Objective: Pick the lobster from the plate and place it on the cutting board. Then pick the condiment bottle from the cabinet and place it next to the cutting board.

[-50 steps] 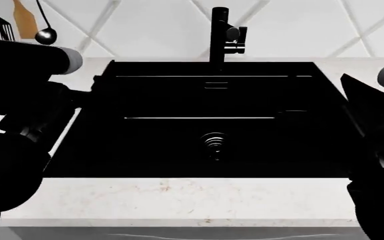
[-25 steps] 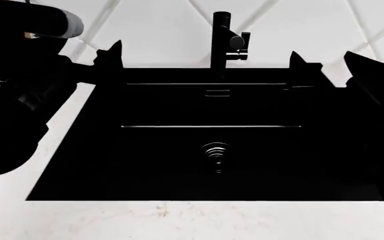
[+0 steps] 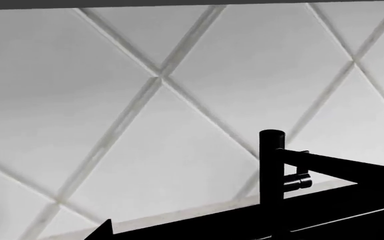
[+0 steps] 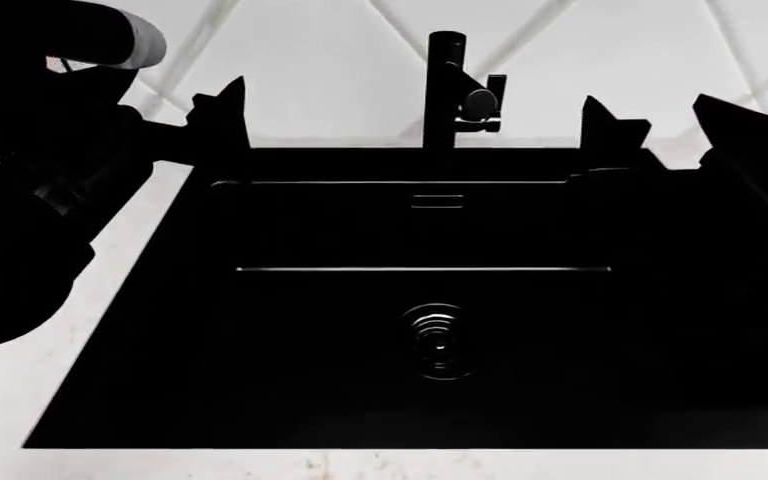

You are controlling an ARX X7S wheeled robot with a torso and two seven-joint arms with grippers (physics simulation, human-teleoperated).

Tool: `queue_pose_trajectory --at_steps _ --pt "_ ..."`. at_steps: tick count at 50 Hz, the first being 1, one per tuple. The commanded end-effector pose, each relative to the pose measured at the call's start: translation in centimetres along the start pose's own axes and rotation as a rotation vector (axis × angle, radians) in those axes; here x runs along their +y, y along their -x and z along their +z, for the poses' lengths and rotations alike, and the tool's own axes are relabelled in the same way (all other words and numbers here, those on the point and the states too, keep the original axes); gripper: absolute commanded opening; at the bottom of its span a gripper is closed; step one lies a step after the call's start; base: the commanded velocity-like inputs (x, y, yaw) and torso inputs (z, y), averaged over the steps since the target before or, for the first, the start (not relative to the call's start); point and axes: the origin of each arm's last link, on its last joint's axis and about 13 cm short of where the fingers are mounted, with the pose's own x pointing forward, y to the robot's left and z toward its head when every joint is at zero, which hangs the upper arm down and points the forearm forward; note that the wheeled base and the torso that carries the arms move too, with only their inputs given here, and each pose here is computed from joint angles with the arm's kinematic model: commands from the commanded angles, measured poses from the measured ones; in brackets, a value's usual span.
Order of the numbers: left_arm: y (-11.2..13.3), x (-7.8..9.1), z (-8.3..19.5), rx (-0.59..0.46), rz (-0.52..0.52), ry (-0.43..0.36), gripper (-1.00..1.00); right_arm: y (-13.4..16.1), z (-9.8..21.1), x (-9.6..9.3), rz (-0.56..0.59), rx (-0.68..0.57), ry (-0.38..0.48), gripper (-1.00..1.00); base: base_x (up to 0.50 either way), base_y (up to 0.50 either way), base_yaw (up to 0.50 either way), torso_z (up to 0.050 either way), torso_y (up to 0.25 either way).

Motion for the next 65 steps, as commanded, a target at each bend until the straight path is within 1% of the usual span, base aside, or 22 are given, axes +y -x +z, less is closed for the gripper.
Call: queue_pose_trajectory --at_steps 1,5,19,24,31,37,41,47,53,58,65 --pt "0.0 0.0 0.0 0.003 -0.003 0.0 1.0 0.1 0.1 0.0 0.003 -0.001 0.004 1.0 0.37 0.0 0.0 0.0 0.0" --pt "0.1 0.0 -0.1 0.004 -0.003 0.0 1.0 0.0 0.0 0.1 0.001 -0.002 0.005 1.0 0.3 0.0 0.0 0.0 0.0" --pt "0.2 0.0 -0.1 0.006 -0.002 0.0 1.0 0.0 -0.1 0.0 -0.002 0.003 0.008 1.0 0.01 0.0 0.0 0.0 0.0" --pt "0.2 0.0 -0.2 0.008 -0.002 0.0 1.0 0.0 -0.1 0.1 0.004 0.001 0.008 1.0 0.25 0.0 0.0 0.0 0.0" --pt "0.2 0.0 -0.1 0.008 -0.002 -0.002 1.0 0.2 -0.1 -0.1 0.0 0.004 0.011 1.0 0.01 0.0 0.0 0.0 0.002" --pt "0.2 0.0 0.3 -0.002 -0.001 -0.005 1.0 0.4 0.0 -0.1 0.0 0.006 0.013 1.0 0.0 0.0 0.0 0.0 0.0" --pt "0.6 -0.1 1.8 -0.078 0.012 -0.003 1.0 0.5 -0.1 -0.1 0.001 0.01 0.013 1.0 0.0 0.0 0.0 0.0 0.0" --pt "1.8 -0.6 4.6 -0.219 0.028 -0.045 1.0 0.5 0.0 0.0 0.003 0.012 0.015 1.0 0.0 0.0 0.0 0.0 0.0" --pt "3.0 -1.1 6.6 -0.329 0.036 -0.075 1.0 0.4 0.1 0.1 0.003 0.008 0.016 1.0 0.0 0.0 0.0 0.0 0.0" --pt "3.7 -1.3 7.8 -0.381 0.034 -0.093 1.0 0.3 0.1 0.2 0.003 0.006 0.017 1.0 0.0 0.0 0.0 0.0 0.0" --pt "4.9 -1.7 9.3 -0.418 0.024 -0.118 1.0 0.5 0.3 0.1 0.004 0.002 0.018 1.0 0.0 0.0 0.0 0.0 0.0"
